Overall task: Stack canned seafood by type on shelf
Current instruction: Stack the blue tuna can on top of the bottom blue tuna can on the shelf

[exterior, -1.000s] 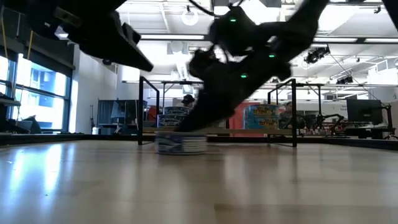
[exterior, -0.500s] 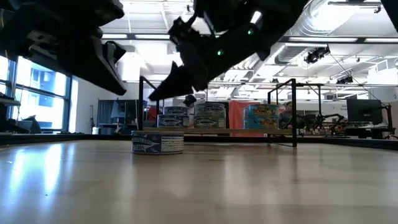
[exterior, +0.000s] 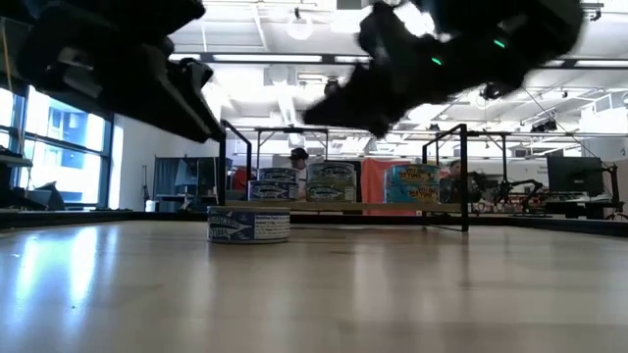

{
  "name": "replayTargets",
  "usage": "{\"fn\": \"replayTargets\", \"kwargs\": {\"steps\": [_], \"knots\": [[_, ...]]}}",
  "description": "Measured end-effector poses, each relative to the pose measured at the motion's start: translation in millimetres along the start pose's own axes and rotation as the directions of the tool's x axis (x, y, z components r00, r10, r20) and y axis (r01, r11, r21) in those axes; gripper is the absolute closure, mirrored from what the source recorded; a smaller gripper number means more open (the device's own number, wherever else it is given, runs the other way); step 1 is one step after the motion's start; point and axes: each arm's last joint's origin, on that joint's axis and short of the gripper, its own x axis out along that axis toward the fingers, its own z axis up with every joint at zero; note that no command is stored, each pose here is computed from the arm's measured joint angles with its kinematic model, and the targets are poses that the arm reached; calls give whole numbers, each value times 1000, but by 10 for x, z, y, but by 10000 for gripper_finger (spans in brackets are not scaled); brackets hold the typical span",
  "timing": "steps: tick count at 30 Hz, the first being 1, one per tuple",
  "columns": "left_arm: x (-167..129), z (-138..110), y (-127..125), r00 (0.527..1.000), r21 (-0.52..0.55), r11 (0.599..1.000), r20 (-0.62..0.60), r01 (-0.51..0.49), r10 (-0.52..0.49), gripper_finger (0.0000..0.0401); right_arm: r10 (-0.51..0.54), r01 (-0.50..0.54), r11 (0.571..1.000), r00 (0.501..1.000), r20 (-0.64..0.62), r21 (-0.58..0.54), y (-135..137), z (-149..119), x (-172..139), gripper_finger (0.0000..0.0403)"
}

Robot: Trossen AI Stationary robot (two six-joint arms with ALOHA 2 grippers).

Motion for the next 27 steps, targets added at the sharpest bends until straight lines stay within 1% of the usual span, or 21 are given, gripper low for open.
{"fn": "replayTargets", "kwargs": {"steps": [4, 7, 9, 11, 14, 17, 19, 23, 27], "knots": [[73, 19, 36, 1000, -9, 1000, 23, -2, 2, 221, -36, 31, 997, 997, 72, 69, 24, -252, -234, 403], [129, 3, 51, 999, 29, 998, 12, 51, -51, 214, -57, 47, 993, 994, 90, 106, 49, -361, -345, 403], [165, -35, 44, 996, 95, 991, -20, 91, -89, 213, -78, 68, 991, 994, 82, 116, 61, -413, -383, 403], [198, -58, 35, 995, 170, 981, -35, 96, -91, 213, -83, 72, 990, 993, 86, 120, 81, -420, -394, 403], [228, -82, 3, 995, 281, 954, -48, 101, -91, 213, -79, 70, 992, 993, 87, 105, 101, -412, -392, 403], [262, -117, -34, 993, 362, 926, -70, 110, -90, 213, -78, 70, 994, 992, 95, 89, 110, -386, -380, 403], [298, -159, -59, 992, 401, 909, -98, 111, -78, 213, -78, 70, 994, 992, 95, 81, 112, -383, -377, 403], [400, -259, -87, 987, 469, 878, -156, 94, -22, 213, -78, 70, 994, 992, 95, 80, 111, -382, -377, 403], [515, -321, -110, 985, 506, 861, -168, 60, 29, 213, -77, 70, 994, 992, 95, 80, 112, -381, -376, 403]]}}
